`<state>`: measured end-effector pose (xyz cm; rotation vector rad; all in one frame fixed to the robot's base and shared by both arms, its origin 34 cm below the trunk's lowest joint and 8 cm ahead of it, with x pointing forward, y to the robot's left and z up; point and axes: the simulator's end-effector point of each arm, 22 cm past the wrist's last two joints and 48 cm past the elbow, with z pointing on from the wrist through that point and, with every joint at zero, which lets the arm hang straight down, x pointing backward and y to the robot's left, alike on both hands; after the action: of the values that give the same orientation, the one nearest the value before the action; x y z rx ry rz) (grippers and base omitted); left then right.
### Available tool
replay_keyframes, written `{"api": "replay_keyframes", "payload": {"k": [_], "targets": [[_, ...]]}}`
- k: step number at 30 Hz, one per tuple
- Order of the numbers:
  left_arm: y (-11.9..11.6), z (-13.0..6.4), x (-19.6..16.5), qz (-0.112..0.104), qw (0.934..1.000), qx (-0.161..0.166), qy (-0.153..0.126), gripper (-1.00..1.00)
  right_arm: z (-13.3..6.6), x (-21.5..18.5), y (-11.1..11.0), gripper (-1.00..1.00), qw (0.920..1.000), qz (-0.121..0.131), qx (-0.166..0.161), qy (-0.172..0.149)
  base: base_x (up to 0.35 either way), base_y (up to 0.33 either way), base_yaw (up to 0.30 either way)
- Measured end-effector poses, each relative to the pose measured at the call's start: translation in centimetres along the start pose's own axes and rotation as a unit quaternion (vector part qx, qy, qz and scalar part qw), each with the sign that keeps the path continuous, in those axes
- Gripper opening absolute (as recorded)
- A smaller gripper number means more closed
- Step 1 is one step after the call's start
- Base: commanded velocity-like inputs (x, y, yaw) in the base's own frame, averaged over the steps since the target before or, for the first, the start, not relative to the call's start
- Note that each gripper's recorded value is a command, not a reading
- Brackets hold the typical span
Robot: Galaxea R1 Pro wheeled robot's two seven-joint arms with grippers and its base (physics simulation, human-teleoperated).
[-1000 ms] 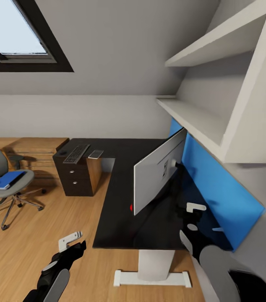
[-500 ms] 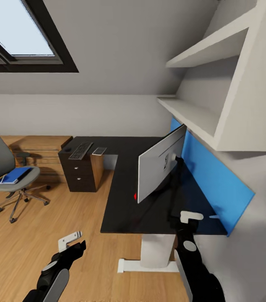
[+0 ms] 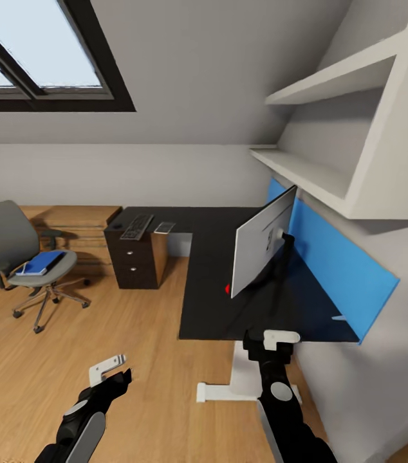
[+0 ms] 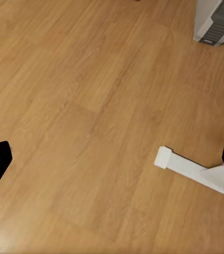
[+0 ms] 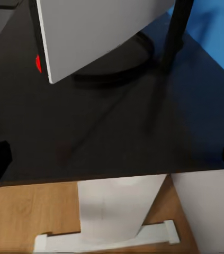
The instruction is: In the bedroom, organize the workspace by keeping the computer under the desk, ensuring the monitor is on the desk, placing the keyboard on the desk next to the monitor, placing the mouse on the desk next to the keyboard, moving the folder from the swivel chair onto the desk next to the mouse, stacking the notebook on top of the folder with the pen on top of the notebook, and positioning the swivel chair next to the desk.
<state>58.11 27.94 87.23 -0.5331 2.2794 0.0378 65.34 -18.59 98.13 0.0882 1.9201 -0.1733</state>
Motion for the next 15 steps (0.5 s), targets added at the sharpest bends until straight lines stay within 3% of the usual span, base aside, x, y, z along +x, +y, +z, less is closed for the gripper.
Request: {"api": "replay_keyframes", "payload": {"k": [6,15], "targets": [[0.01,-0.03,-0.01,0.0,1.0,0.0,0.0,1.0,-0.04,-0.06,0.0,1.0,1.0,0.0,0.0,-0.001,0.111,0.295,0.0],[0.01,-0.05,-0.03,0.0,1.0,0.0,-0.001,1.0,-0.05,-0.46,-0.02,1.0,0.9999,0.003,0.0,-0.011,0.274,0.189,0.0]]}}
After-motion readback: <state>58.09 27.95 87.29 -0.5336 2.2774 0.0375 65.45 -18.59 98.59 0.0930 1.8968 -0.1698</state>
